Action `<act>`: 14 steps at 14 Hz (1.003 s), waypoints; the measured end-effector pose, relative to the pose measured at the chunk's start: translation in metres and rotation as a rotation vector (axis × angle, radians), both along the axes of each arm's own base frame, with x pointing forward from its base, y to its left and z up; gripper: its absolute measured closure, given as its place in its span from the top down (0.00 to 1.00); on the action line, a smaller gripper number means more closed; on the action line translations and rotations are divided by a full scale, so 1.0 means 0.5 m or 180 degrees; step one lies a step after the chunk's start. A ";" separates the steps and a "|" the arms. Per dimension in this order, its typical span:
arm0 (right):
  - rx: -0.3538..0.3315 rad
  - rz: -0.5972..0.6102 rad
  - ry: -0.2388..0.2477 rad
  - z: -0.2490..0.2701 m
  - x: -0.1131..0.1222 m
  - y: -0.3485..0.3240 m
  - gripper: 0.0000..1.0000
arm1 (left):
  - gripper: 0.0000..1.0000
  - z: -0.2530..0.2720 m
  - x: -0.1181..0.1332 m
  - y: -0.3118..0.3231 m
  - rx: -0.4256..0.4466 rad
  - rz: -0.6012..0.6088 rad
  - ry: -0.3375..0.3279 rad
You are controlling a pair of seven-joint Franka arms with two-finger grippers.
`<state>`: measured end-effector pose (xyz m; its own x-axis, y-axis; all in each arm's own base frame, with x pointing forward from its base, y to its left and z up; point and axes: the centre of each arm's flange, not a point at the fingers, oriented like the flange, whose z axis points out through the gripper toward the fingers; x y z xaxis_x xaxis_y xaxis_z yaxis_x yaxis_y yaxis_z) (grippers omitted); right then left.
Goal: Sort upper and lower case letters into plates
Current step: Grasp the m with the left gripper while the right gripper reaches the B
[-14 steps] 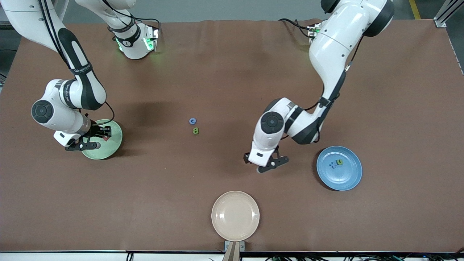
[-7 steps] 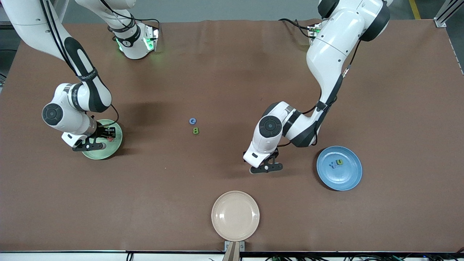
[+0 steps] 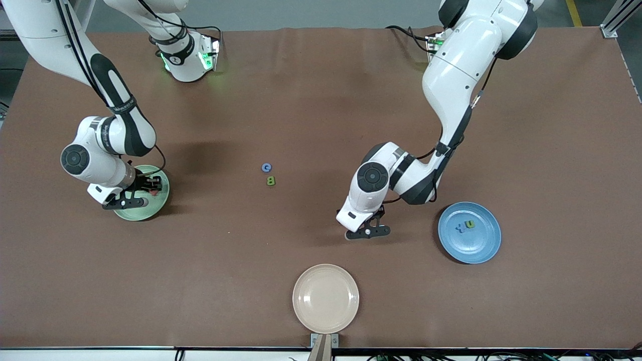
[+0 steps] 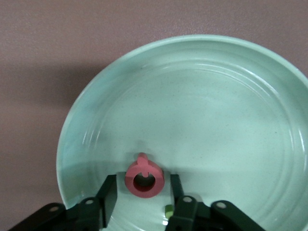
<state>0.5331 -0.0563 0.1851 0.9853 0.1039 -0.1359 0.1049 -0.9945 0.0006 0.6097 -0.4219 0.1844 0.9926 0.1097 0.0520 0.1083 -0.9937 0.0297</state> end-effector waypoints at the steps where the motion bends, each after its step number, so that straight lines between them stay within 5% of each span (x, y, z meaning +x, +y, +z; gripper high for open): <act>1: 0.0005 0.0007 0.0045 0.016 0.004 0.003 0.67 | 0.58 -0.006 -0.001 0.001 0.0006 0.0000 0.0012; 4: 0.0008 0.0077 0.0076 0.113 0.031 0.050 0.96 | 0.55 -0.017 -0.002 0.003 0.0016 0.0003 0.0032; 5: -0.0003 0.0114 0.0031 0.146 0.039 0.088 1.00 | 0.44 -0.017 -0.001 0.004 0.0016 0.0007 0.0032; 10: -0.0033 0.0501 -0.0108 0.212 0.027 0.346 1.00 | 0.40 -0.012 0.012 0.018 0.0007 0.0049 0.0016; 14: 0.0023 0.0671 -0.0201 0.231 0.003 0.516 1.00 | 0.40 0.054 0.085 0.108 0.0019 0.0274 -0.0052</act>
